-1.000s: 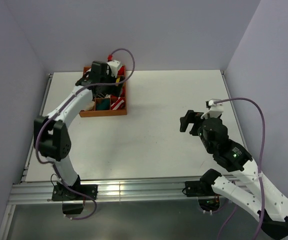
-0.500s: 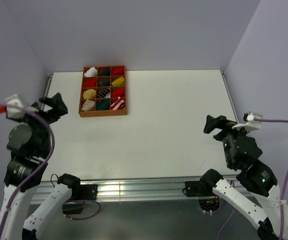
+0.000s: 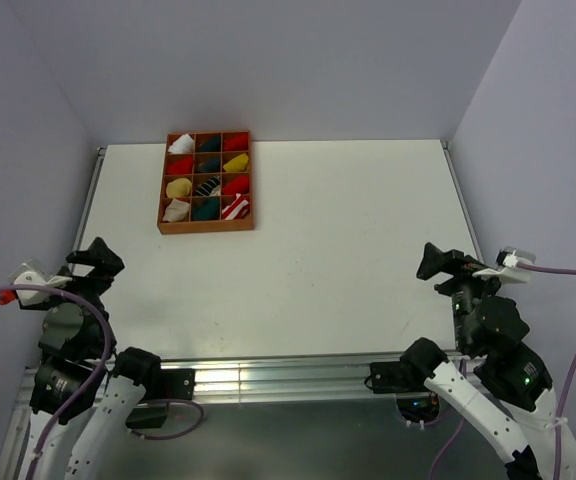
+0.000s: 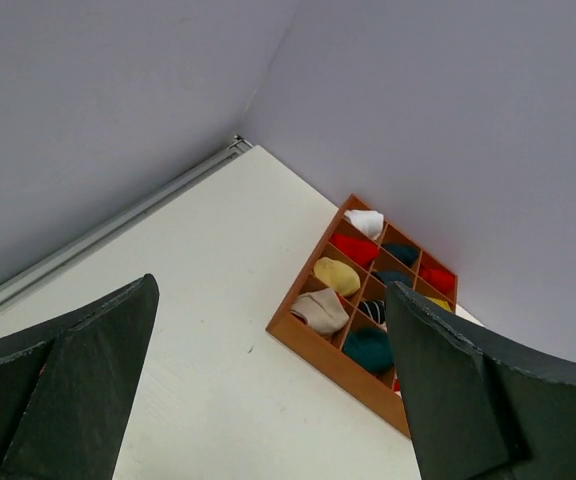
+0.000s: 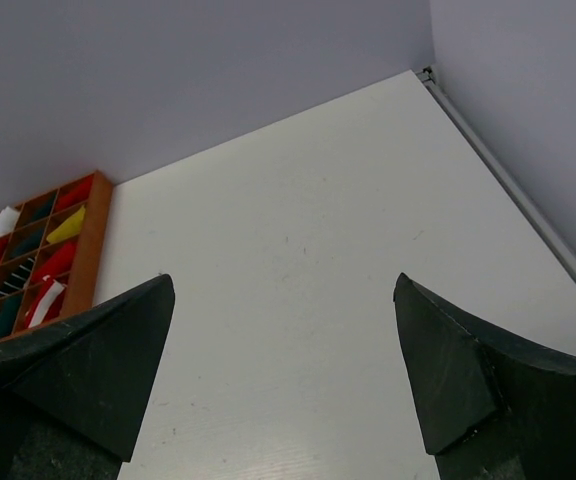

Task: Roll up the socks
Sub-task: Reset both arms

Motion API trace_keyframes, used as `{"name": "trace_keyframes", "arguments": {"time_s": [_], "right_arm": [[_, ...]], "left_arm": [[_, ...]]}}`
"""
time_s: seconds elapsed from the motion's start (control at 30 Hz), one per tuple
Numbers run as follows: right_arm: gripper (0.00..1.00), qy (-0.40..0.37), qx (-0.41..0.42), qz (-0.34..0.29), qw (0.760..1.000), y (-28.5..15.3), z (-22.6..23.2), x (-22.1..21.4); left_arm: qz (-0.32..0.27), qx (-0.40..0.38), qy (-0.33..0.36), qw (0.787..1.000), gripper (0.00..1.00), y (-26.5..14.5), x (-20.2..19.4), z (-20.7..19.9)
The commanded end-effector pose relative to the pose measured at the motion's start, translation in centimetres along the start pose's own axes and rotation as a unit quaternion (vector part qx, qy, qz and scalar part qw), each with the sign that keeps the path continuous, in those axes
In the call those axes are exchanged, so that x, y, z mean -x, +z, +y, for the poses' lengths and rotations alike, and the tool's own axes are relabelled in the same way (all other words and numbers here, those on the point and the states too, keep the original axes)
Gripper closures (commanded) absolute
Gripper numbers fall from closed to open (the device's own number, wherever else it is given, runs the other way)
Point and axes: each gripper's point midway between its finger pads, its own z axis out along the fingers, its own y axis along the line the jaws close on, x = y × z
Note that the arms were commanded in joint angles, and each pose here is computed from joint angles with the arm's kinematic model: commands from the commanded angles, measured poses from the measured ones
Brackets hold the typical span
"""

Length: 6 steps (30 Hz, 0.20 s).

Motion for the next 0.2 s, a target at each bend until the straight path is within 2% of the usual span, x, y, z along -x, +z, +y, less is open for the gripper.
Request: {"name": "trace_keyframes", "arguments": {"time_s": [0.0,0.17], "right_arm": [[0.03,0.01,-0.01,-0.018,1.0,0.28,-0.14,0.59],[0.03,-0.001,-0.023,-0.013,1.0,0.7,-0.17,0.29]], "left_arm": [[-0.024,0.025,-0.025,0.999,0.0,0.15,0.51,0.87],[-0.025,0.057,-0.026,0.998,0.0,0.51,-0.32,1.84]]}}
